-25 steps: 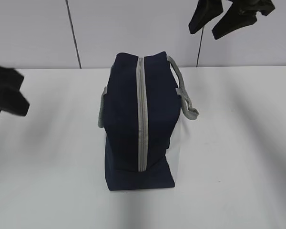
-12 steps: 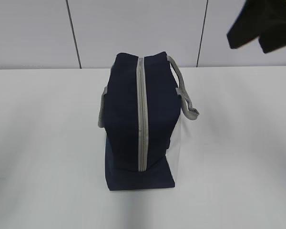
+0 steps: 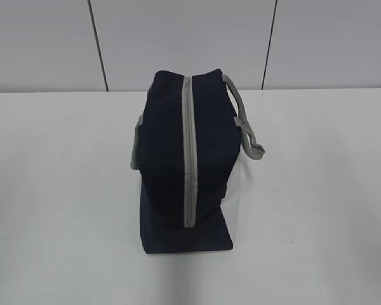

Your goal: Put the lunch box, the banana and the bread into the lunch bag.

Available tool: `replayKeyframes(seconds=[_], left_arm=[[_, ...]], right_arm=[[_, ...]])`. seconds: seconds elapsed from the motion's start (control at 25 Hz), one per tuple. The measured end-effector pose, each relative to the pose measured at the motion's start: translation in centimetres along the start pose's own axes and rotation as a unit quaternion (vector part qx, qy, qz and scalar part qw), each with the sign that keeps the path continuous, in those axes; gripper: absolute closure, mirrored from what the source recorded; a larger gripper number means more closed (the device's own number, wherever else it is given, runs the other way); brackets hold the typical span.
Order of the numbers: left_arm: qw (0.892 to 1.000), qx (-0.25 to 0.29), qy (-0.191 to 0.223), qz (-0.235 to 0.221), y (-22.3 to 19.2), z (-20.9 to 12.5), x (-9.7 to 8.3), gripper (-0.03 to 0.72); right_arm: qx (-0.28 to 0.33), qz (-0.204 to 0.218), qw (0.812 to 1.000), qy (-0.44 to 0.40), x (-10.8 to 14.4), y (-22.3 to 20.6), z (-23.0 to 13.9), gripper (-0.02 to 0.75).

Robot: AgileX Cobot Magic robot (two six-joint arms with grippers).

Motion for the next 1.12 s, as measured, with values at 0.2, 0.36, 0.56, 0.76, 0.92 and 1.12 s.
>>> replayKeyframes(seconds=[0.2, 0.36, 0.56, 0.76, 0.92, 1.12], left_arm=[[1.0, -0.019, 0.007, 0.001, 1.0, -1.2, -0.1, 0.285], [1.0, -0.021, 0.009, 0.001, 0.6, -2.9, -0.2, 0.285], [1.0, -0.018, 0.011, 0.001, -0.2, -4.5, -0.3, 0.285], [0.998, -0.053, 0.008, 0.011, -0.1, -4.2, 0.0, 0.285], [0.998, -0.058, 0.007, 0.011, -0.8, -4.2, 0.0, 0.285], [0.998, -0.06, 0.007, 0.012, -0.9, -4.2, 0.0, 0.285]], right_arm=[[-0.057, -0.014, 0.998, 0.018, -1.1, 2.7, -4.6, 0.287], [-0.086, -0.041, 0.995, 0.032, -2.4, 3.7, -7.6, 0.287], [-0.101, -0.084, 0.99, 0.042, -4.1, 3.1, -9.8, 0.287], [-0.068, -0.111, 0.99, 0.046, -5.3, 0.9, -11.1, 0.287], [-0.066, -0.113, 0.99, 0.049, -5.5, -0.2, -11.3, 0.287], [-0.097, -0.108, 0.987, 0.066, -5.4, -0.6, -10.5, 0.287]])
Point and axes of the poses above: a point on each arm's last joint axis where the gripper is mounted, y pointing back along that axis away from the gripper, x along the wrist's bending axis when the last joint is at zero, z = x × y, the point moved 4 cm from there along -y, pointing out along that axis toward the gripper, and after that the axes turned 5 degrees about -y, right-handed, at the moved point
